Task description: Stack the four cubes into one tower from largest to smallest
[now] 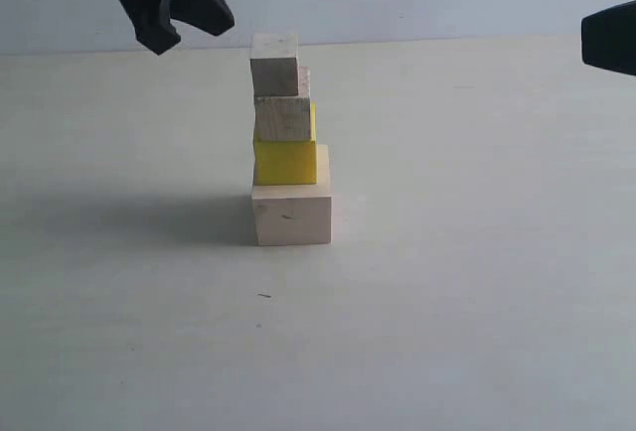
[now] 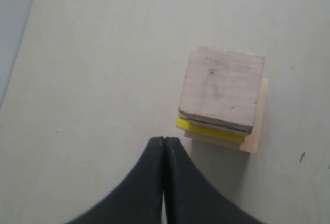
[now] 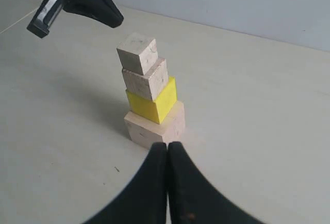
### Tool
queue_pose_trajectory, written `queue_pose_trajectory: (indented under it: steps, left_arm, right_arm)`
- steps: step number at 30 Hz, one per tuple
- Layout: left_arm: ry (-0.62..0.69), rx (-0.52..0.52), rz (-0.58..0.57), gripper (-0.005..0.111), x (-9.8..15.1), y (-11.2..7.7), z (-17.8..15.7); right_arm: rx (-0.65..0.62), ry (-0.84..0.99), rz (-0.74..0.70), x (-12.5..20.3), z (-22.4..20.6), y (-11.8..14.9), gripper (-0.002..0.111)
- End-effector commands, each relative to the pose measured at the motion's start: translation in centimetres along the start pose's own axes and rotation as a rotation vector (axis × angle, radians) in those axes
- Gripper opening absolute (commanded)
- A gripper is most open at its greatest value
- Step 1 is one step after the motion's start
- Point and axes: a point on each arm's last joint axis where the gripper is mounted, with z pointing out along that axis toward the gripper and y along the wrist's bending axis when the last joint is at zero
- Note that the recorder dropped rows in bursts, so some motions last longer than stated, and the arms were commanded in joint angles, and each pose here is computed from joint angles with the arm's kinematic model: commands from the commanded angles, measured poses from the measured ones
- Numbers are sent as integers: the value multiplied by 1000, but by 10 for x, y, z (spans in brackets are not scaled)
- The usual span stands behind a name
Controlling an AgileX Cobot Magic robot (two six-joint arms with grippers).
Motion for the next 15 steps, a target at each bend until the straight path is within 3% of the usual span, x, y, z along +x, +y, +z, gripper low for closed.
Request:
queue_pose_trajectory:
  steps: [1,8,15]
  left_arm:
    - [-44,-88,-89,0,0,3,-30]
    - [-135,-139,-212,0,3,4,-68]
    - [-179,-142,-295,0,11,-15,-74]
  right_arm:
    - [-2,-7,-3,1,-1,0,0]
    - [0,-8,-4,1,-1,-1,0]
    - [3,-29,-19,-1,-1,-1,0]
